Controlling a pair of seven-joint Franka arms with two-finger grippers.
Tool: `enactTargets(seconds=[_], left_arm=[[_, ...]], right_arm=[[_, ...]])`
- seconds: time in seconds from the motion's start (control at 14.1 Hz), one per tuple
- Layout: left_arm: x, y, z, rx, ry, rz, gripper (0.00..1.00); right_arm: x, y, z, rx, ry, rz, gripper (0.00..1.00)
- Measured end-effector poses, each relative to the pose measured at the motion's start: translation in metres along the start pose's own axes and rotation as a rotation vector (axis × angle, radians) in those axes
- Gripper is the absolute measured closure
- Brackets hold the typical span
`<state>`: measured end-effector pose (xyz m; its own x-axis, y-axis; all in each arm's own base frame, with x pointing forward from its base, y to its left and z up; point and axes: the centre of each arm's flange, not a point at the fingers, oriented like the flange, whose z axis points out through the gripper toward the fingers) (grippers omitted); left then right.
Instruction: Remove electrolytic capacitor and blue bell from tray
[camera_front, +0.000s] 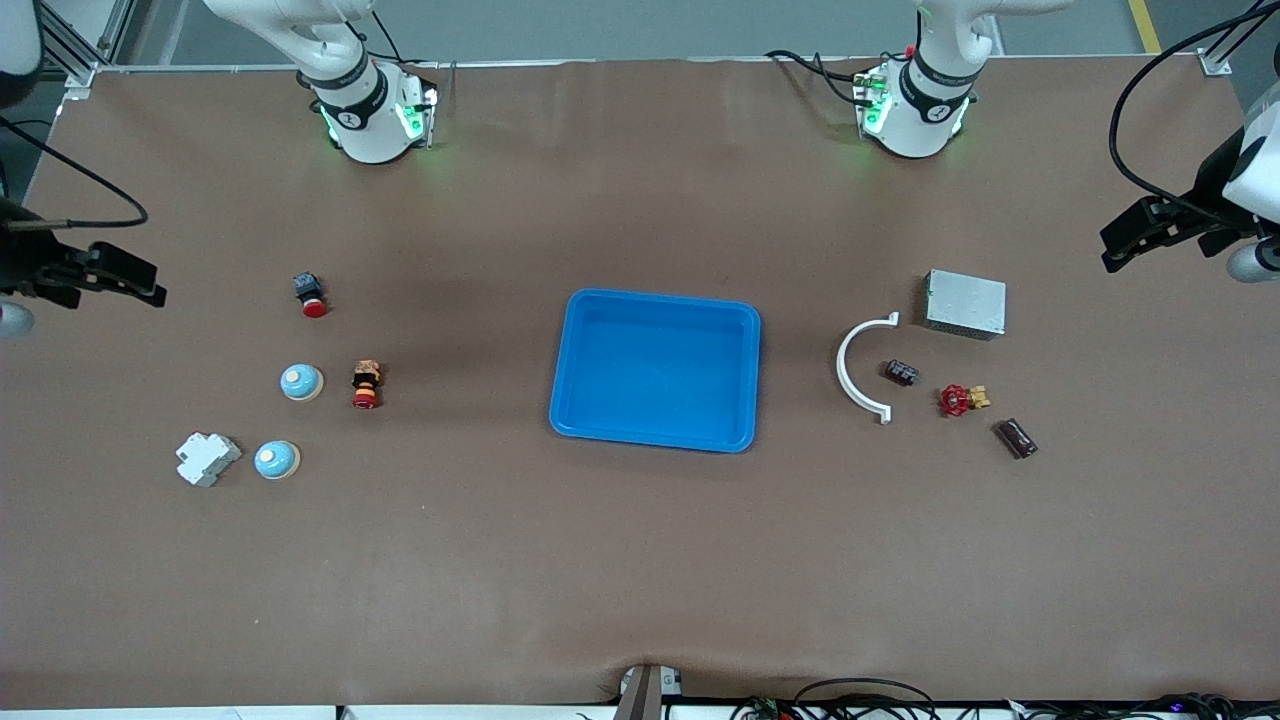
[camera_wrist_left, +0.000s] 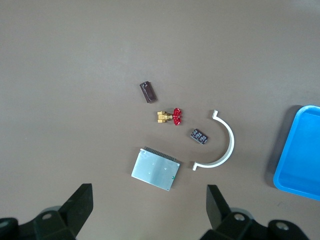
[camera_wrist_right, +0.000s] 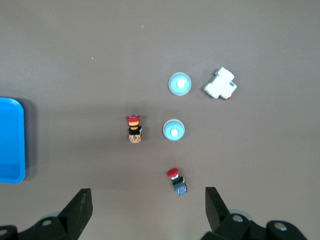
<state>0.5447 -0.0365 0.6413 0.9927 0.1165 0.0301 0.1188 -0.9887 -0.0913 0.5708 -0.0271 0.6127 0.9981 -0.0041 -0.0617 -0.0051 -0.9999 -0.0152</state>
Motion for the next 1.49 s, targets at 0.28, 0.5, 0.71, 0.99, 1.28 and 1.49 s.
enactTargets(seconds=[0.28, 0.5, 0.71, 0.99, 1.28, 1.49], left_arm=[[-0.001, 0.000, -0.001, 0.000, 0.000, 0.001, 0.00], [-0.002, 0.000, -0.003, -0.001, 0.004, 0.000, 0.00], [-0.003, -0.001, -0.004, 0.000, 0.003, 0.000, 0.00], [-0.003, 0.001, -0.004, -0.019, -0.001, 0.000, 0.00], [-0.003, 0.002, -0.007, -0.029, 0.005, 0.009, 0.00], [-0.004, 0.003, -0.008, -0.033, 0.004, 0.016, 0.00]], right_arm=[[-0.005, 0.004, -0.006, 0.001, -0.019, 0.010, 0.00], [-0.008, 0.005, -0.014, 0.001, -0.013, 0.035, 0.00], [-0.023, 0.004, -0.033, 0.002, 0.003, 0.053, 0.00], [-0.037, 0.004, -0.051, 0.004, 0.027, 0.054, 0.00], [-0.038, 0.004, -0.051, 0.004, 0.025, 0.054, 0.00], [-0.040, 0.004, -0.053, 0.004, 0.023, 0.055, 0.00]])
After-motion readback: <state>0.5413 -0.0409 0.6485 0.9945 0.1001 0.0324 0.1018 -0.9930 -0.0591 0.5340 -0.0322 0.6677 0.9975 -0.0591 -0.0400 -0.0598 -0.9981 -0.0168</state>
